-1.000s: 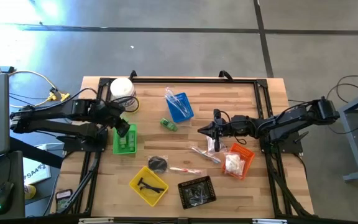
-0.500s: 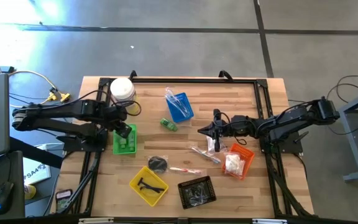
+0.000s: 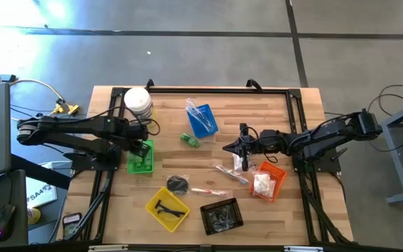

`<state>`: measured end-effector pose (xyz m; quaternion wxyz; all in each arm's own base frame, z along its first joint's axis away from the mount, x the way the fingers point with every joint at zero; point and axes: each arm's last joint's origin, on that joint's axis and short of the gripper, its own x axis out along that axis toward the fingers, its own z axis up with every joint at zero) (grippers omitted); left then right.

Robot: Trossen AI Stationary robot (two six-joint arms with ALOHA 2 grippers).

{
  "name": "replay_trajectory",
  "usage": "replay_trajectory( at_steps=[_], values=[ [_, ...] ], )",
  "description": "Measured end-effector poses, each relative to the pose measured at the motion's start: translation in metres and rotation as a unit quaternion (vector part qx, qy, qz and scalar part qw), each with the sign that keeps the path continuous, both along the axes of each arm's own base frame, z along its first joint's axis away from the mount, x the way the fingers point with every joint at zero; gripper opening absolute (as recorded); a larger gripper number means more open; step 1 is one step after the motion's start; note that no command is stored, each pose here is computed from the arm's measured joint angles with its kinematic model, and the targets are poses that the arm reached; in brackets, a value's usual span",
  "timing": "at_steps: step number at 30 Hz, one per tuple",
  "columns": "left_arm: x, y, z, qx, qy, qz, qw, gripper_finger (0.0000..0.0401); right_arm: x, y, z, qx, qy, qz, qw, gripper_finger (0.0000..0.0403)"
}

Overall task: Pick & Place Travel size toiletries
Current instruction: Put the green shampoo into the green bin, then put the blue toothbrush into the blue bin

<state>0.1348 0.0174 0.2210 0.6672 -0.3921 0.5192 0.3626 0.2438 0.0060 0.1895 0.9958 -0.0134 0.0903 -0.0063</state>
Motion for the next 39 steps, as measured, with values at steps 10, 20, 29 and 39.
replay_trajectory(
  at_steps=[10, 20, 29, 39],
  values=[
    [0.012, 0.001, -0.019, -0.005, 0.018, -0.006, 1.000, 0.0116, 0.000, 0.000, -0.001, 0.009, 0.006, -0.002, 1.000, 0.0004],
    [0.018, 0.001, -0.028, -0.022, 0.052, -0.033, 0.998, 0.0183, 0.000, 0.000, -0.001, 0.008, 0.006, -0.002, 1.000, 0.0004],
    [0.019, 0.001, -0.022, -0.019, 0.040, -0.052, 0.998, 0.0275, 0.000, 0.000, -0.001, 0.008, 0.006, -0.002, 1.000, 0.0004],
    [0.013, 0.000, 0.062, 0.084, -0.120, -0.199, 0.969, 0.0278, 0.000, 0.000, 0.000, 0.008, 0.003, -0.002, 1.000, 0.0004]
  ],
)
